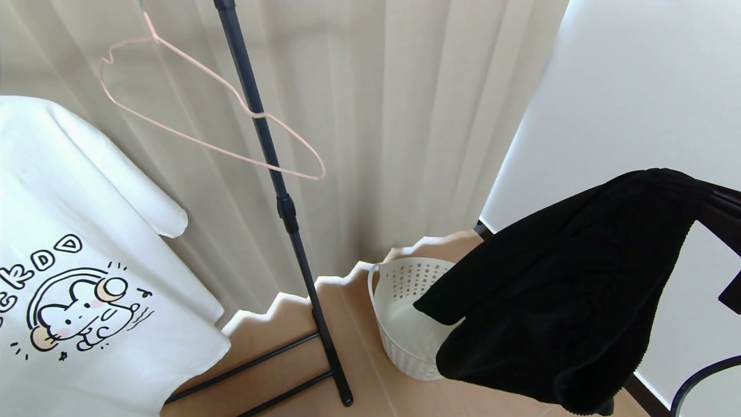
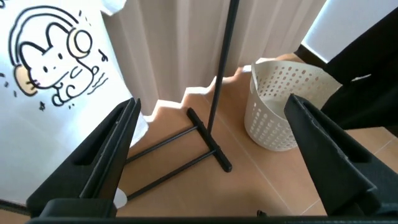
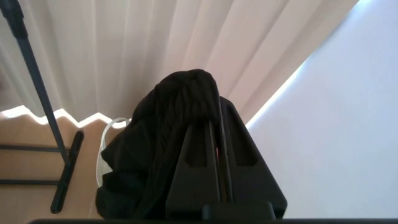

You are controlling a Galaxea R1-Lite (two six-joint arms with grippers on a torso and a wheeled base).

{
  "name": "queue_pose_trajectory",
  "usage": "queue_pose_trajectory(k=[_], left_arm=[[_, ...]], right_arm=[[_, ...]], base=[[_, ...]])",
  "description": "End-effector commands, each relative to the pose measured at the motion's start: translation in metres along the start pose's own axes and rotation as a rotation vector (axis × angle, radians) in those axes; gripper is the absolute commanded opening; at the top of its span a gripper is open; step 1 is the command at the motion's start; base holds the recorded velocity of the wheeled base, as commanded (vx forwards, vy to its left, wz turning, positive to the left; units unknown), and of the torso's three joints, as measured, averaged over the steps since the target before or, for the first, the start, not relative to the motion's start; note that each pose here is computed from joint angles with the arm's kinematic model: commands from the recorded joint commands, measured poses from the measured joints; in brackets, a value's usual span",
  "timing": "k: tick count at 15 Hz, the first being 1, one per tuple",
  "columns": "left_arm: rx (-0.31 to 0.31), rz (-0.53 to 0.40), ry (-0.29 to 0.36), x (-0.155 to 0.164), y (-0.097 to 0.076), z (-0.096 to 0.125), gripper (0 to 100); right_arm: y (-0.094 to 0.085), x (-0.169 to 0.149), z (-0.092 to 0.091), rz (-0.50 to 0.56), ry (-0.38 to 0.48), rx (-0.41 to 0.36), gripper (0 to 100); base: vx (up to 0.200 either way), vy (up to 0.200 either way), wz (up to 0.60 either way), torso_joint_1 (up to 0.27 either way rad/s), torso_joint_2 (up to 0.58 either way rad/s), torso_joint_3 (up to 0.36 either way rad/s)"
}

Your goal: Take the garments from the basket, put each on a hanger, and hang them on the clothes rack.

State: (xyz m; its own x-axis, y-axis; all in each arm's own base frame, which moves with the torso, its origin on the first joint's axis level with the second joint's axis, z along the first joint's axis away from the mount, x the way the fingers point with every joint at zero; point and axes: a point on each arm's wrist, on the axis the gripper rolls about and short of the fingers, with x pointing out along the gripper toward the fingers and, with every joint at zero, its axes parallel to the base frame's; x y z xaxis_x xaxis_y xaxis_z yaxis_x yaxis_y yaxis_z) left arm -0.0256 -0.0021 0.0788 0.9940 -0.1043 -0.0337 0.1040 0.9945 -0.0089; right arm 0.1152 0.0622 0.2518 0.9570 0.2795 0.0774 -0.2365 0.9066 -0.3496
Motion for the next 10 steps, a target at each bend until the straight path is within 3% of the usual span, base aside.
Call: queue_pose_trajectory(k=[1, 6, 10], left_arm=[[-0.001, 0.0, 0.001, 0.0001, 0.0, 0.0, 100], [-0.002, 0.002, 0.001, 0.0001, 0.0, 0.0, 100], [-0.002, 0.002, 0.003, 0.0001, 0.0, -0.0002, 100]], right_arm=[[0.0003, 0.0006, -0.0001, 0.001, 0.001, -0.001, 0], [0.0009, 0.0013, -0.0012, 0.004, 0.008, -0.003, 0], [0.0008, 0.0013, -0.001, 0.003, 0.007, -0.003, 0]], base=[[0.0, 0.0, 0.0, 0.183, -0.52, -0.134], [0.0, 0.0, 0.0, 0.199, -0.54, -0.146], [0.0, 0.0, 0.0, 0.238, -0.58, -0.301]])
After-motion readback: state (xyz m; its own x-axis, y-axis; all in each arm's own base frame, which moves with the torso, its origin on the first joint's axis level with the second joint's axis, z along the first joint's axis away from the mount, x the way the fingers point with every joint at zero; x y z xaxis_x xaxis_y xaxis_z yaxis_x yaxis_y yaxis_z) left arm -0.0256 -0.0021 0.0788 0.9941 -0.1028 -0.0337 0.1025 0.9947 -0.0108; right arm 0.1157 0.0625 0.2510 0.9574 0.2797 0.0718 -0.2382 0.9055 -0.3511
